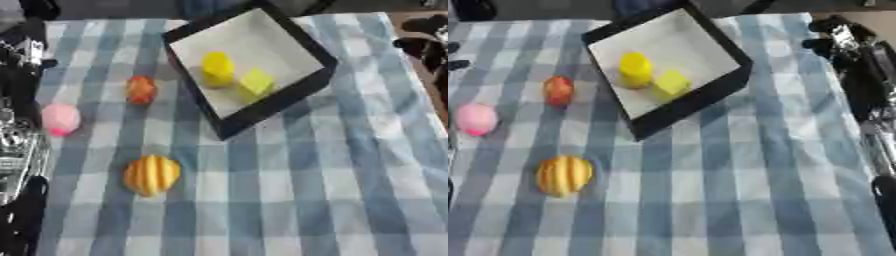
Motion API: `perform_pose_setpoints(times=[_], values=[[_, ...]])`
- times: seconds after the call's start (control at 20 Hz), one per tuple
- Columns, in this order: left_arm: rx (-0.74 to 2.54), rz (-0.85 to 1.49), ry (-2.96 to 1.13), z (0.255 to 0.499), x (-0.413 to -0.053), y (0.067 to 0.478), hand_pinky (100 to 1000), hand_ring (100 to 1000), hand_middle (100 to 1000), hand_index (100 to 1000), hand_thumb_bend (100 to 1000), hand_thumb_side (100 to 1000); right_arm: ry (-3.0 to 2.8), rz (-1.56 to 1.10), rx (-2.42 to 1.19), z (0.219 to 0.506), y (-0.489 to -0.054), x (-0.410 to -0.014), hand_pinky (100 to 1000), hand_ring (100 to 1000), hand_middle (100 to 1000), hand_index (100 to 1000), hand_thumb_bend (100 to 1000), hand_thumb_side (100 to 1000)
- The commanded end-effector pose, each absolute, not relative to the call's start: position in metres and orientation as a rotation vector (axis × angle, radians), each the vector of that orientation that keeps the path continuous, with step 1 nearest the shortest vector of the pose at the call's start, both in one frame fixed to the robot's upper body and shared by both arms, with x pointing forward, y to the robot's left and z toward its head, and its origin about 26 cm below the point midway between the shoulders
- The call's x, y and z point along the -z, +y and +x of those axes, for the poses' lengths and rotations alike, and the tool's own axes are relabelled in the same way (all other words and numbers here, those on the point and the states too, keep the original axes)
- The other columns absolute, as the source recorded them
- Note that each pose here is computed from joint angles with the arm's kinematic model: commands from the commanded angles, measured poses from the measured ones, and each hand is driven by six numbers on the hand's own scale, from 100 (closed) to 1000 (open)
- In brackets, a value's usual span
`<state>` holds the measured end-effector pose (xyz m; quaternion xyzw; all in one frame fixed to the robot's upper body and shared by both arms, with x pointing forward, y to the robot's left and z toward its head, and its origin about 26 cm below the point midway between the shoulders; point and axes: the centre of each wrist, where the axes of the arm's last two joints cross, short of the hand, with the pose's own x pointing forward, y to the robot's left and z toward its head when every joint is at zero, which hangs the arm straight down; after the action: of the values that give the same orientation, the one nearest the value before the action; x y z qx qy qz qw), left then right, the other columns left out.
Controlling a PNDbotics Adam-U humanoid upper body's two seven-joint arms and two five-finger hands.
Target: Pick up objects on the table and place them in the box.
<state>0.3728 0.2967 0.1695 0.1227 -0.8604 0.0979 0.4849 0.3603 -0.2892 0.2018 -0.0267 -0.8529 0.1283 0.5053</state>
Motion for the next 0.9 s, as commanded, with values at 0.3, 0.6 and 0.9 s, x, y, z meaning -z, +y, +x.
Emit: perform_pose_setpoints(times=[0.3,0.6,0.9], values=[[-0.226,0.307,-2.120,0.3721,-0.1770,0.2977,609,710,707,766,603,541,-2.080,-0.082,-0.330,0.3597,-0.2908,-0.2101,922,772,788,751,100,730],[-0.224,0.307,-2.119,0.3720,-0.1767,0.2977,609,711,708,767,603,541,-2.080,-0.081,-0.330,0.3597,-0.2907,-0.2100,922,772,789,751,100,729],[-0.222,0.314,-2.130,0.3723,-0.1805,0.2987,611,712,709,767,604,538,-2.087,-0.079,-0.327,0.3600,-0.2902,-0.2122,922,773,789,752,100,726]])
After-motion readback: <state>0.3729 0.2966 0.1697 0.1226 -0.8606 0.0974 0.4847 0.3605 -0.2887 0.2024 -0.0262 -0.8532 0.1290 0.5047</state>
